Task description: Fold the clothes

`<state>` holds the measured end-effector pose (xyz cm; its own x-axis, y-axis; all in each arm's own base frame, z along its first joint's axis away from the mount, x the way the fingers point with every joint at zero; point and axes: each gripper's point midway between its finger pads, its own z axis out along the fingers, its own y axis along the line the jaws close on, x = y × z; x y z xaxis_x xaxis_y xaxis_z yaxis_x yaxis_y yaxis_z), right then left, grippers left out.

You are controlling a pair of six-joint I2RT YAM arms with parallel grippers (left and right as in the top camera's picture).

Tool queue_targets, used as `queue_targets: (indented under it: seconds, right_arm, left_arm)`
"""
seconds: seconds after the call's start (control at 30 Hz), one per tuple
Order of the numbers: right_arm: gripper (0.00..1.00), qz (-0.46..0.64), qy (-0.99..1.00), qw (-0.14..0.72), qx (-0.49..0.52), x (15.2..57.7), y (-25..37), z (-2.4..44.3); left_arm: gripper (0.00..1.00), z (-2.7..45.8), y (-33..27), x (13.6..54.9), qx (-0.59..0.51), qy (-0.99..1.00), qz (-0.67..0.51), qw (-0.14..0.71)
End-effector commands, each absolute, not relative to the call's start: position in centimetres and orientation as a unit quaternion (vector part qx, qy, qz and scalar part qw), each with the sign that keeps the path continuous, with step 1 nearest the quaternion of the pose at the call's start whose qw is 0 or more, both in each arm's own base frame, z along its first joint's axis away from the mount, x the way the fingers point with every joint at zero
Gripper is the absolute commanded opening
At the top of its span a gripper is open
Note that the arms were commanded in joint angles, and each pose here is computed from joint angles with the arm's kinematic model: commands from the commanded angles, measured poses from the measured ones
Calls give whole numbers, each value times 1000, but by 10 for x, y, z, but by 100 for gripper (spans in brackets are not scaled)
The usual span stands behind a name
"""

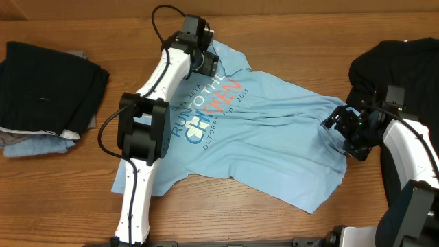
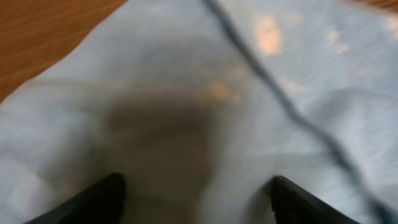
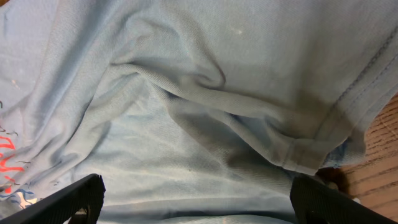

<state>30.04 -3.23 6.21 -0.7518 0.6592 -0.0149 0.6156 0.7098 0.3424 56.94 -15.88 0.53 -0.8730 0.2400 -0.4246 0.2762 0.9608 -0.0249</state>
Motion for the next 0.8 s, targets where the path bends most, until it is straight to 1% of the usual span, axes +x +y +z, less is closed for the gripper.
queue_targets:
  seconds: [0.0, 0.03, 0.07, 0.13, 0.23, 0.3, 0.37, 0.43, 0.5, 0.57, 0.63, 0.67, 0.7, 0.77]
  right_arm:
    - [100, 165, 920, 76, 348, 306, -33, 67]
    - [100, 165, 920, 76, 348, 306, -33, 67]
    - [100, 165, 920, 76, 348, 306, -33, 67]
    - [100, 165, 920, 76, 348, 306, -33, 67]
    - [100, 165, 920, 76, 348, 306, -33, 67]
    - [100, 165, 920, 76, 348, 306, -33, 67]
    - [100, 165, 920, 76, 348, 306, -33, 67]
    - [100, 165, 920, 76, 348, 306, -33, 67]
    - [100, 165, 920, 76, 348, 306, -33, 67]
    - [100, 165, 920, 76, 348, 306, -33, 67]
    - [100, 165, 920, 76, 348, 306, -33, 67]
    - [100, 165, 920, 76, 348, 306, -33, 67]
    - [100, 165, 920, 76, 348, 306, -33, 67]
    - [100, 165, 920, 76, 348, 306, -33, 67]
  left_arm:
    - [51, -44, -101, 533, 98, 989, 34, 109]
    - [41, -46, -92, 524, 94, 991, 45, 87]
    - [39, -47, -82, 513, 82, 993, 56, 63]
    - [40, -48, -66, 495, 63, 995, 70, 23]
    - [48, -46, -34, 458, 4, 994, 92, -56]
    - [49, -43, -20, 442, -29, 991, 97, -90]
    - [52, -38, -8, 425, -61, 985, 102, -125]
    - [54, -34, -2, 417, -70, 982, 104, -141]
    - [61, -22, -2, 419, -71, 983, 103, -135]
    - [69, 5, -5, 431, -72, 988, 98, -99]
    - [79, 51, -12, 452, -71, 993, 88, -31]
    - [85, 83, -19, 463, -71, 994, 77, 15]
    - [87, 113, -27, 472, -65, 994, 60, 57]
    - [88, 166, -54, 480, -14, 992, 15, 126]
